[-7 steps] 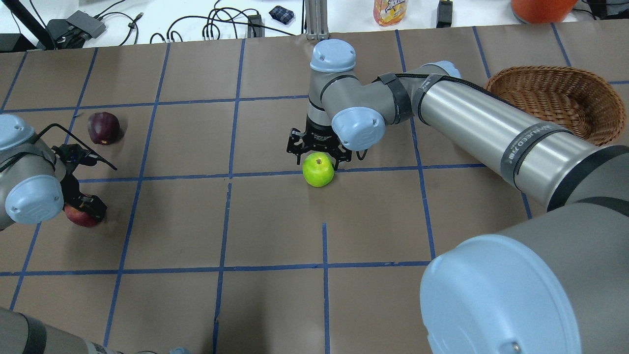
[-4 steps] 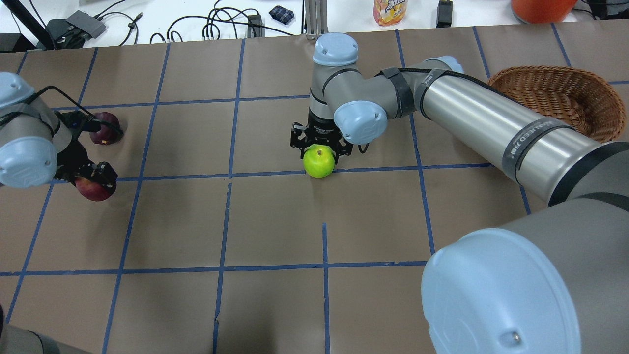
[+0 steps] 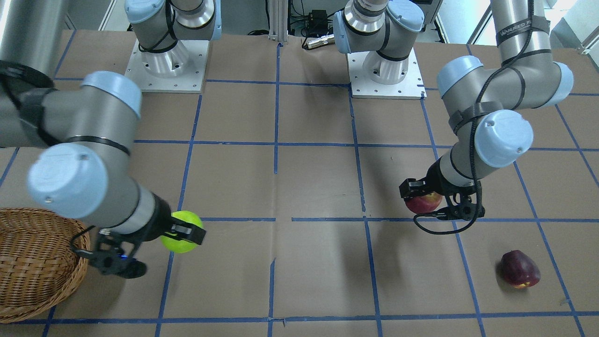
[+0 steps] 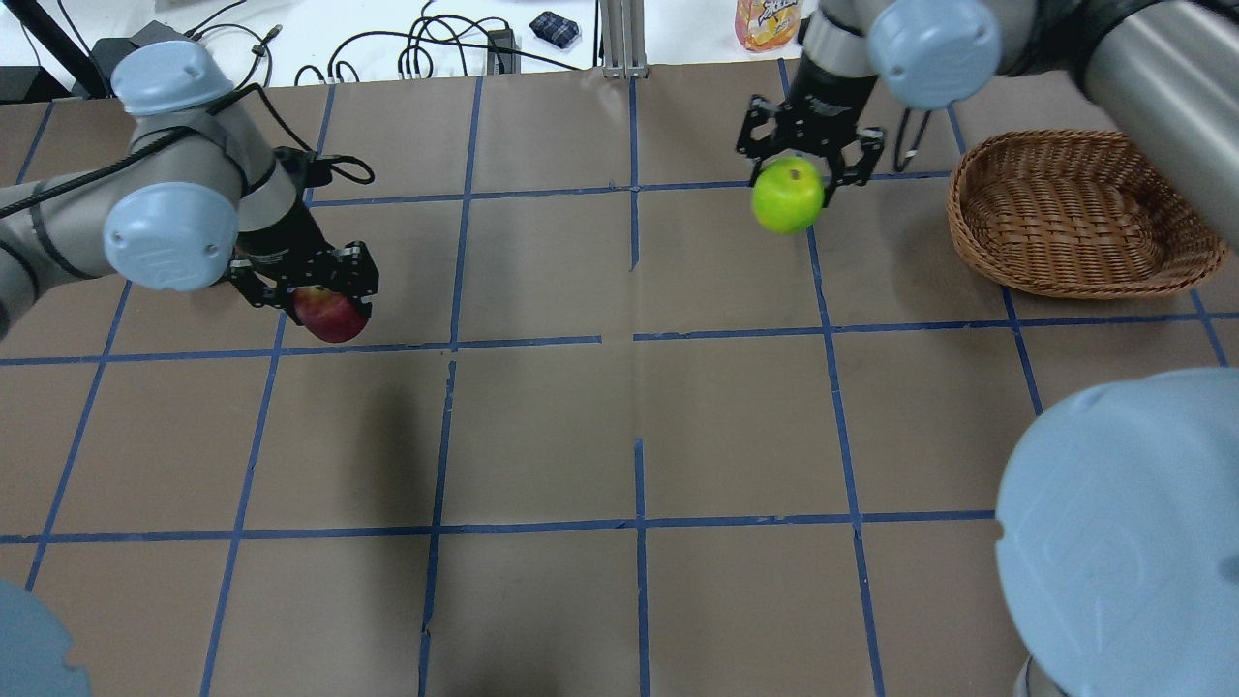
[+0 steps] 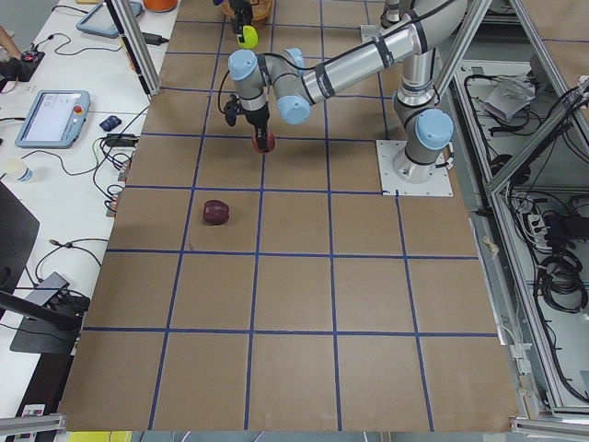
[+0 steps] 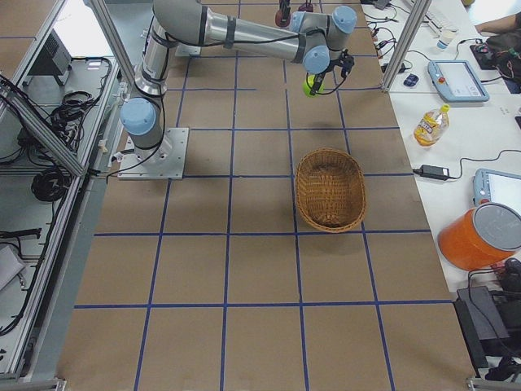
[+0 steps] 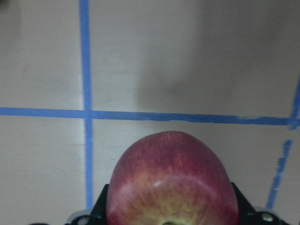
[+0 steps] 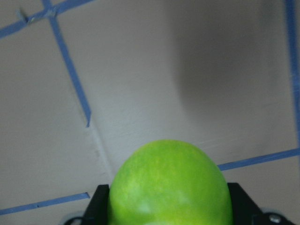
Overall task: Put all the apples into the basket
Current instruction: 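Carry the green apple to the basket with right while left grasps the red apple, then release the green apple into the basket while left sets the red apple at center, then move the left gripper to the dark red apple while right withdraws from the basket, then grasp the red apple with right gripper while left grasps the dark red apple, then drop the red apple into the basket while left sets the dark red apple at center, then withdraw the left gripper to rest while the right gripper moves to the dark red apple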
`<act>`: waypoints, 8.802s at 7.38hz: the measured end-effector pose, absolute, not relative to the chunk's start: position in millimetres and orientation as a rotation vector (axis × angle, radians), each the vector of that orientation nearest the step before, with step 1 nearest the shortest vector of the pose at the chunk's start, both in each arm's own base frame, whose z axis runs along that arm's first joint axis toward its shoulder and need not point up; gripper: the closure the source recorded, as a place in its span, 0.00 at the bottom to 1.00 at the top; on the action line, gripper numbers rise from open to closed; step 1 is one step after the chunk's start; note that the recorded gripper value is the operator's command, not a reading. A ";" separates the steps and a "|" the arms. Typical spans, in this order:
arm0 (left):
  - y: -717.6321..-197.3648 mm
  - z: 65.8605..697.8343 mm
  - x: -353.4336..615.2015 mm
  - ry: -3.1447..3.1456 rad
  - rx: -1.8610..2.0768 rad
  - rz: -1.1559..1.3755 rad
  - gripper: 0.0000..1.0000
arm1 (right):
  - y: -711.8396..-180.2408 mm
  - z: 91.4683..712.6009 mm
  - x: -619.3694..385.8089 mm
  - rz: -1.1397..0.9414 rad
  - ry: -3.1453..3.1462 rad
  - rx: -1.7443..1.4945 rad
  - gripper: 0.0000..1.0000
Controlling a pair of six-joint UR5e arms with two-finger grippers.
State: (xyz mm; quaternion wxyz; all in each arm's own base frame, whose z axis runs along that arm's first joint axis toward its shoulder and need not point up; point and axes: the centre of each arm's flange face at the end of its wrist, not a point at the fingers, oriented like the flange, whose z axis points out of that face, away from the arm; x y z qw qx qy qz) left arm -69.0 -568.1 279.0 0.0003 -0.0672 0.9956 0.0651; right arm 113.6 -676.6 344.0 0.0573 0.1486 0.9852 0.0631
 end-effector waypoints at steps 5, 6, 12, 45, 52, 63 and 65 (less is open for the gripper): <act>-550.8 233.2 -302.4 3.236 -0.300 -0.034 0.29 | -694.2 318.8 -129.9 0.154 3.185 0.144 1.00; -546.8 213.1 -316.2 3.234 -0.282 -0.001 0.24 | -697.3 303.2 -159.5 0.137 3.202 0.093 1.00; -560.2 244.9 -327.0 3.256 -0.265 -0.088 0.00 | -695.5 236.2 -254.9 0.159 3.262 0.016 0.29; -568.3 280.9 -170.9 3.188 -0.002 0.077 0.50 | -615.4 256.0 301.4 0.251 3.049 0.338 1.00; -543.7 192.5 -345.1 3.231 -0.032 -0.133 0.00 | -683.9 349.0 -36.6 0.122 3.140 0.219 1.00; -505.7 447.5 -173.5 3.188 0.131 0.115 0.00 | -682.9 236.8 -195.2 0.349 3.222 0.024 0.00; -483.8 473.3 -139.0 3.181 0.134 0.140 0.00 | -671.8 269.8 -184.1 0.407 3.199 0.014 0.00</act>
